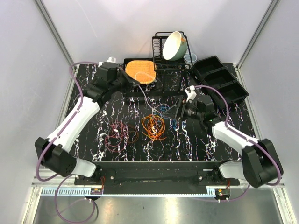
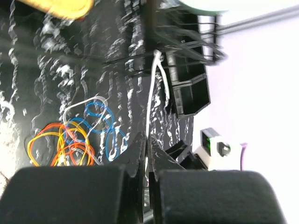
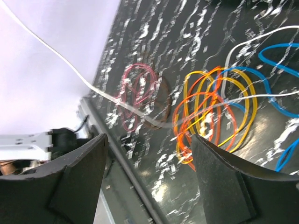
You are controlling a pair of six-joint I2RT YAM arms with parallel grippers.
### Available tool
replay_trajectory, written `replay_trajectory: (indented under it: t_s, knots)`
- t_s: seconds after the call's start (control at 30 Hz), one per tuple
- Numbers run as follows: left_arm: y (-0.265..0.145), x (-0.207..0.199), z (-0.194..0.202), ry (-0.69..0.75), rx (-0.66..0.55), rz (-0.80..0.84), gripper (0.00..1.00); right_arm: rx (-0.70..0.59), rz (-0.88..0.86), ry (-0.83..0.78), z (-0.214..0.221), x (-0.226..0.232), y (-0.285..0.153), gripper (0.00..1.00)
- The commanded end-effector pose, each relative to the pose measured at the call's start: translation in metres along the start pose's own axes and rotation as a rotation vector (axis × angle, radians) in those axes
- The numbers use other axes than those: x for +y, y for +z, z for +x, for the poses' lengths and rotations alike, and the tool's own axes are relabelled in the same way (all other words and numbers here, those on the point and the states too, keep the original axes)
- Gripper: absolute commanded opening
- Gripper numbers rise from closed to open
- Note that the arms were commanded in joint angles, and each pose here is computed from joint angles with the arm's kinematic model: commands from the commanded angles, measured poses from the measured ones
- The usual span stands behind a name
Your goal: Untangle the cables
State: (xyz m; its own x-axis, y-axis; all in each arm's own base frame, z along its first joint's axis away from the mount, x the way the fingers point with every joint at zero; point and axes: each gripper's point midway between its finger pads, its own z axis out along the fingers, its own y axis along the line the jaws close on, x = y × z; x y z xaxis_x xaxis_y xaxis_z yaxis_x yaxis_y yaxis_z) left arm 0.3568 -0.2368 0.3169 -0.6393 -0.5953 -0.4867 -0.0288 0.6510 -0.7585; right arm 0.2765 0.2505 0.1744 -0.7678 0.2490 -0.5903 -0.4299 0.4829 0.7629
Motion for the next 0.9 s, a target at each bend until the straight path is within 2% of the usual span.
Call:
replay_trajectory:
  t_s: [0.0, 0.2, 0.37, 0.5, 0.87]
  knots:
    - [0.018, 0.001, 0.001, -0.139, 0.104, 0.104, 0.00, -0.066, 0.005, -0.147, -0.024, -0.003, 0.020, 0.77]
    - [0.051, 0.029, 0.007, -0.114, 0.148, 0.007, 0.00, -0.028, 0.107, -0.188, -0.024, -0.033, 0.044, 0.74]
    - [0.062, 0.039, 0.009, -0.118, 0.156, -0.014, 0.00, -0.013, 0.108, -0.208, -0.025, -0.033, 0.052, 0.70]
    - [0.069, 0.043, 0.005, -0.117, 0.153, -0.024, 0.00, -0.004, 0.133, -0.216, -0.024, -0.036, 0.052, 0.62]
    - [0.093, 0.062, 0.001, -0.111, 0.173, -0.062, 0.00, -0.027, 0.123, -0.213, -0.014, -0.030, 0.034, 0.70]
